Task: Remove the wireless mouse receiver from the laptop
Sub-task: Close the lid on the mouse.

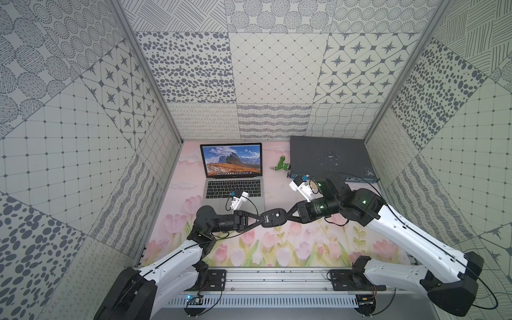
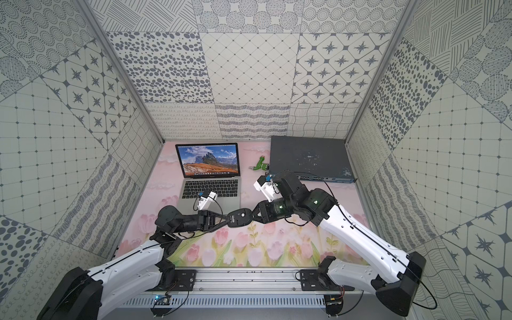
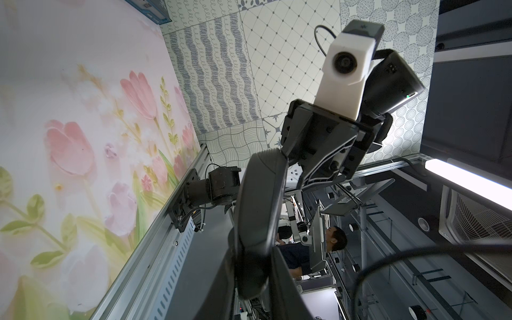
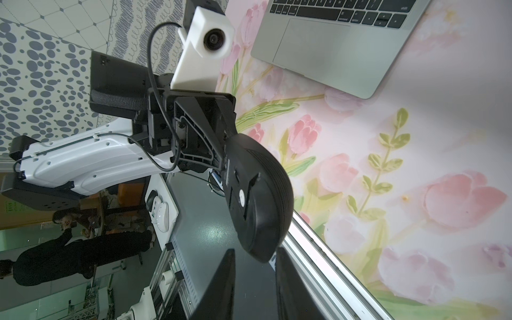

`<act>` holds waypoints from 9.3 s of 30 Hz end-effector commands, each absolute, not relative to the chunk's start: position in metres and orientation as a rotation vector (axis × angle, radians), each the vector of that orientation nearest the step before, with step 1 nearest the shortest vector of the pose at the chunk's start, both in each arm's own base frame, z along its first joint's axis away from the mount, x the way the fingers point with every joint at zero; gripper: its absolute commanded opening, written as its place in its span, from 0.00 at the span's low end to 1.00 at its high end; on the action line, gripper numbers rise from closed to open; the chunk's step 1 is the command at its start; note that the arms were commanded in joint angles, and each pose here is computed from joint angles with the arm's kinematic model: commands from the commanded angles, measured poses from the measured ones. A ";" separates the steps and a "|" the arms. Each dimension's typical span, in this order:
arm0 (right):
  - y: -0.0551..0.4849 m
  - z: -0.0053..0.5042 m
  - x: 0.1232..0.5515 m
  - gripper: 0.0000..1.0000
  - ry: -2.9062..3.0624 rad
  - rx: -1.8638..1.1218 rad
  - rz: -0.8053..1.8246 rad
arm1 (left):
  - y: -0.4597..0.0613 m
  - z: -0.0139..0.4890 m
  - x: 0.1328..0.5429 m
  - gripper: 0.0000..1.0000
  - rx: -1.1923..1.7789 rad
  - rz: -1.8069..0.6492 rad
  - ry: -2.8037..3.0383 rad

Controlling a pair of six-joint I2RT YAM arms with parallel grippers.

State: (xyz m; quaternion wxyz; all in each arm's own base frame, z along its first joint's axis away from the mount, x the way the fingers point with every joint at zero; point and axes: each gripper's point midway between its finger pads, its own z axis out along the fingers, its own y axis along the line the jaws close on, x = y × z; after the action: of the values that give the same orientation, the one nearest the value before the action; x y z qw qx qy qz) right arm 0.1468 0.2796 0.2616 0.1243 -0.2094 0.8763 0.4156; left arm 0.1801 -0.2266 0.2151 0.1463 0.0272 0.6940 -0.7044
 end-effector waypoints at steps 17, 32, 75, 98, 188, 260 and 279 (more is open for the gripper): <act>0.285 0.268 0.155 0.20 2.523 -0.638 1.193 | -0.226 0.227 0.176 0.02 0.180 -2.020 1.928; 0.288 0.263 0.157 0.13 2.546 -0.636 1.186 | -0.226 0.226 0.176 0.02 0.181 -2.019 1.927; 0.313 0.235 0.149 0.12 2.608 -0.729 1.164 | -0.225 0.233 0.176 0.02 0.190 -2.031 1.889; 0.295 0.255 0.157 0.79 2.526 -0.618 1.296 | -0.226 0.227 0.178 0.02 0.174 -2.020 1.914; 0.277 0.279 0.148 0.05 2.471 -0.679 1.327 | -0.226 0.225 0.178 0.02 0.171 -2.020 1.921; 0.297 0.251 0.152 0.05 2.546 -0.722 1.264 | -0.226 0.229 0.177 0.01 0.188 -2.023 1.902; 0.269 0.290 0.180 0.81 2.364 -0.670 1.198 | -0.225 0.233 0.178 0.01 0.214 -1.992 1.888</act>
State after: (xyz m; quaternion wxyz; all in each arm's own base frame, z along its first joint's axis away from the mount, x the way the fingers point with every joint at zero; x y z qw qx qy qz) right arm 0.1750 0.2714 0.2810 0.1787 -0.2288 0.8550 0.4297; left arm 0.1807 -0.2254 0.2128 0.1539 0.0304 0.6919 -0.7048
